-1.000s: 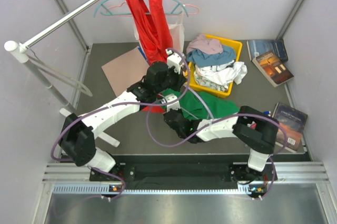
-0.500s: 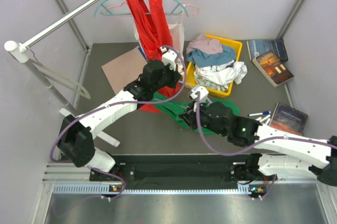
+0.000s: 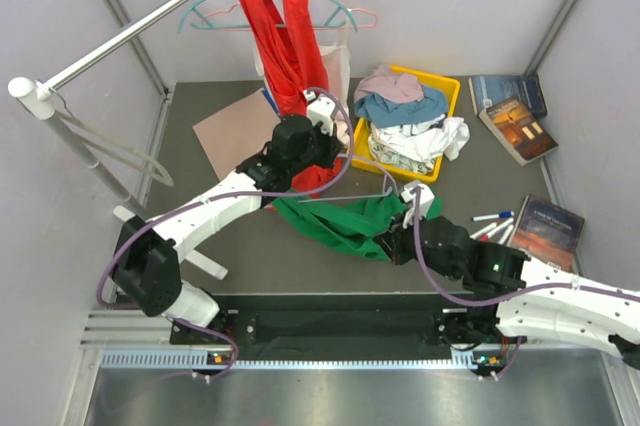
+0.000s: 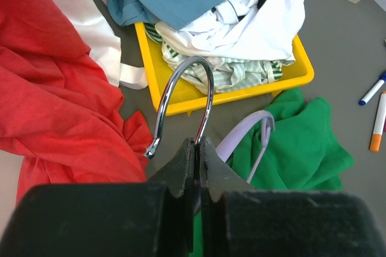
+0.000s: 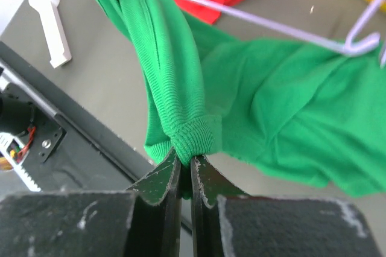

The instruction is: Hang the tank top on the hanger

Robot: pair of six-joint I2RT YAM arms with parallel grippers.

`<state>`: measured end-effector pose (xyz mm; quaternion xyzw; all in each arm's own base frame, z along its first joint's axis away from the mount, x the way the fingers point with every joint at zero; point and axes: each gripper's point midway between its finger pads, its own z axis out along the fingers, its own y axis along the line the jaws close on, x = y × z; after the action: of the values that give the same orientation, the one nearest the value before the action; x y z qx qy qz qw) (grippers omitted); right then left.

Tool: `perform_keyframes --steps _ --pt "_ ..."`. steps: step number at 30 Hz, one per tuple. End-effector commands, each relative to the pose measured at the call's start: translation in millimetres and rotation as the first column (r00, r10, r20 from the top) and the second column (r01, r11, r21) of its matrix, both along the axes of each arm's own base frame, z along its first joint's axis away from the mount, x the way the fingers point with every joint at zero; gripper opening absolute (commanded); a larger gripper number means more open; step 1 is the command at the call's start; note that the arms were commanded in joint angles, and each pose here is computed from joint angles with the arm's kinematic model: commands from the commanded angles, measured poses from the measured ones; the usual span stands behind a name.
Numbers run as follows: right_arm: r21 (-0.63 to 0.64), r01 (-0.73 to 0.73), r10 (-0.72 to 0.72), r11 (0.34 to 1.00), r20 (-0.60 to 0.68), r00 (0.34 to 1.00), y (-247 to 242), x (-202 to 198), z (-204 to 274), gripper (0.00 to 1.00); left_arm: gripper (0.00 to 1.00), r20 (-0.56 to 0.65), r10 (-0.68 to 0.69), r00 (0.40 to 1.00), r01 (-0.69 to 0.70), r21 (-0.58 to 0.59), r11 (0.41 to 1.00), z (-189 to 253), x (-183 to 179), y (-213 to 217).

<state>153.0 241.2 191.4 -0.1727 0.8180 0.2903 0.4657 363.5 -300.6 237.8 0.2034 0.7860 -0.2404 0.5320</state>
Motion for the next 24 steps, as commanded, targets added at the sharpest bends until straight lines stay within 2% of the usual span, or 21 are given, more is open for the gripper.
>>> perform_keyframes --steps 1,5,14,21,24 --pt "0.098 0.022 -0.016 0.995 -0.061 0.998 -7 -11 -3 0.06 0.0 0.069 0.061 0.996 -0.061 -0.003 0.998 13 14 11" --pt "0.101 0.076 -0.065 0.992 -0.104 0.992 -17 -11 -18 0.05 0.0 0.085 0.068 0.994 -0.068 -0.01 0.998 20 13 13" --pt "0.156 0.085 -0.064 0.984 -0.139 0.988 -7 24 -45 0.01 0.0 0.148 -0.094 0.985 0.111 -0.115 0.987 55 -15 -5" --pt "0.311 0.083 -0.047 0.947 -0.121 0.992 -15 65 -30 0.0 0.0 0.253 -0.252 0.934 0.299 -0.166 0.94 88 -50 -16" --pt "0.33 0.093 -0.05 0.94 -0.136 0.989 -24 78 -33 0.01 0.0 0.275 -0.288 0.917 0.345 -0.183 0.921 99 -62 -17"
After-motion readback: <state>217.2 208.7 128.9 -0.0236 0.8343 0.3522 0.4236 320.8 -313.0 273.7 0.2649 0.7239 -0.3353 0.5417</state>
